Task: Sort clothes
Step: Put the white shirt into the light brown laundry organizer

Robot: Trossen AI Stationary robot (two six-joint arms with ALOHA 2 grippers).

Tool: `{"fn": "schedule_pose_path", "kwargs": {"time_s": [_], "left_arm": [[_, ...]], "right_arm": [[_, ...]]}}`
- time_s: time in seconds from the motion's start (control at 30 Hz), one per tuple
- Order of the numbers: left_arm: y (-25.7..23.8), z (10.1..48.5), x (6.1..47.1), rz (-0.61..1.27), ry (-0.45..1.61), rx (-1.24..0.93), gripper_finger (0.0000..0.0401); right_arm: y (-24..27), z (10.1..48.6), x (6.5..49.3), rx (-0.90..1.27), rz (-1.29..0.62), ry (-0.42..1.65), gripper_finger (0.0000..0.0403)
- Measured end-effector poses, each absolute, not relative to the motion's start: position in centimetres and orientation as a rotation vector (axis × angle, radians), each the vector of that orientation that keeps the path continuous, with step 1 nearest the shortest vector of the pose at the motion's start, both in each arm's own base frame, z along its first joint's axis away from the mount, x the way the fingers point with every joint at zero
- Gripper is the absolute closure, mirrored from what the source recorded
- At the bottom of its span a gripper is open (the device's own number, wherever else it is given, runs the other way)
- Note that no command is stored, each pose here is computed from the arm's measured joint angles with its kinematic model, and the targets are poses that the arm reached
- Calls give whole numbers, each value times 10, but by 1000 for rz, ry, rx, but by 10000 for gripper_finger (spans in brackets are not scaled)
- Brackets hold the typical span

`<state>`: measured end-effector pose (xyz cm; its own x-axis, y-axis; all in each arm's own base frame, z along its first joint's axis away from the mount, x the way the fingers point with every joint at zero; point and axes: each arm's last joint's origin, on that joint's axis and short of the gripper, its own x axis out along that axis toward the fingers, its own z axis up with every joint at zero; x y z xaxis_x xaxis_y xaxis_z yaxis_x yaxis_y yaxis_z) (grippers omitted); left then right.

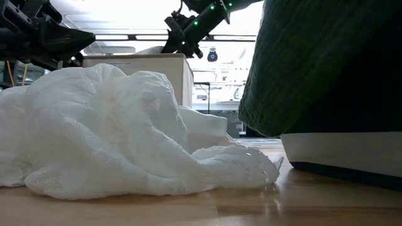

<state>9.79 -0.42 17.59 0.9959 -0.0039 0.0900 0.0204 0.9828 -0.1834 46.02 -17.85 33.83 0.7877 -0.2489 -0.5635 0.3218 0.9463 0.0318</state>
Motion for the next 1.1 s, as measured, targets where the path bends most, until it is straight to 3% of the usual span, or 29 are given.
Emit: {"fn": "schedule_pose_path", "kwargs": {"time_s": [1.1], "left_arm": [[-4, 176, 98, -12, -90, -185, 401]], "right_arm": [[-175, 344, 457, 102, -236, 585, 178]]}}
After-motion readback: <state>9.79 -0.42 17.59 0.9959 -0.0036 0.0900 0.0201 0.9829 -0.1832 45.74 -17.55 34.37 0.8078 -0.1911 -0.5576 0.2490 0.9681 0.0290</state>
